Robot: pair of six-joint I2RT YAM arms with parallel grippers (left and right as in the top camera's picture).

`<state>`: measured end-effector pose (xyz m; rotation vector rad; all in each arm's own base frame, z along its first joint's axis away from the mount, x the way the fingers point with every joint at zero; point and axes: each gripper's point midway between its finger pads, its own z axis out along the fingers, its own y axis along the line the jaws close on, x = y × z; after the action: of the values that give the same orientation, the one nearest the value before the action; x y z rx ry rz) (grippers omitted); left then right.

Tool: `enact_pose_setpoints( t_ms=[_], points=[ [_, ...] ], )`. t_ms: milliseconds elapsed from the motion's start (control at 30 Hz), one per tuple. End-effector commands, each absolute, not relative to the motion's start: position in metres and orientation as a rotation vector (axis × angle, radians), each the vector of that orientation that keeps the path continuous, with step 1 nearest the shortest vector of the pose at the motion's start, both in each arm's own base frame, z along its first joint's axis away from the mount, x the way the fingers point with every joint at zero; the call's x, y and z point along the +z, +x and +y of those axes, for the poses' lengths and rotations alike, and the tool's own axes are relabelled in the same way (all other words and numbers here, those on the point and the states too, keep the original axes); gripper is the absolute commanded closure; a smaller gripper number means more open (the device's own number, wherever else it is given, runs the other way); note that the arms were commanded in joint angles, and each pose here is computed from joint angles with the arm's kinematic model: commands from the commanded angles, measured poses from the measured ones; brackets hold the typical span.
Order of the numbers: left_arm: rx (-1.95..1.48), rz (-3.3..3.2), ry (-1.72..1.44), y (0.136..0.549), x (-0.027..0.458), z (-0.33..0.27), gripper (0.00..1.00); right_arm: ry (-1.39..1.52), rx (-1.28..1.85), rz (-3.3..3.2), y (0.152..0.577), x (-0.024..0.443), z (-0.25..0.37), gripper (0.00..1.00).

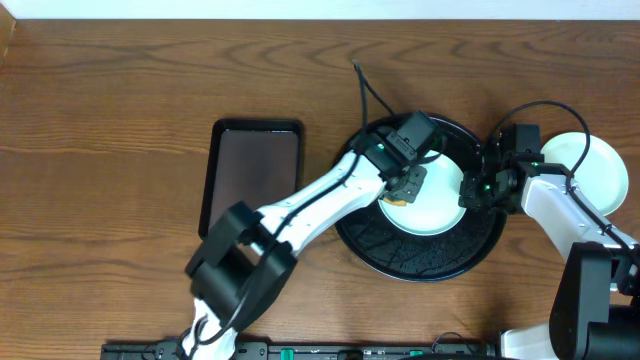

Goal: Clean dirty plates on tray and stack at the side
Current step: 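Scrub the last pale green plate with the sponge, right gripper holding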

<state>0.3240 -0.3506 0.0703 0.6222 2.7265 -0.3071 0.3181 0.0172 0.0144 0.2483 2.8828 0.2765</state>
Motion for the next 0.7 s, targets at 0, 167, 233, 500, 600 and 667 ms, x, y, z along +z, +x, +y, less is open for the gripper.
enact_pose_setpoints(
  t_ms=[0, 167, 233, 500, 600, 667],
  points=[
    [-0.209, 2.707, 0.625, 0.334, 0.056, -0.342, 0.93, 0.234, 0.318, 2.891, 0.315, 0.014, 0.027, 0.99],
    [-0.213, 2.687, 0.651, 0.338, 0.051, -0.346, 0.93, 0.234, 0.318, 2.892, 0.314, 0.014, 0.028, 0.99],
    [-0.223, 2.675, 0.647, 0.34, 0.052, -0.349, 0.93, 0.228, 0.318, 2.892, 0.314, 0.014, 0.029, 0.99],
    [-0.202, 2.702, 0.655, 0.34, 0.034, -0.348, 0.93, 0.219, 0.314, 2.894, 0.314, 0.014, 0.03, 0.99],
    [-0.192, 2.713, 0.658, 0.339, 0.028, -0.348, 0.93, 0.219, 0.314, 2.894, 0.314, 0.014, 0.03, 0.99],
    [-0.186, 2.721, 0.661, 0.338, 0.023, -0.347, 0.93, 0.22, 0.314, 2.893, 0.314, 0.014, 0.03, 0.99]
  ],
)
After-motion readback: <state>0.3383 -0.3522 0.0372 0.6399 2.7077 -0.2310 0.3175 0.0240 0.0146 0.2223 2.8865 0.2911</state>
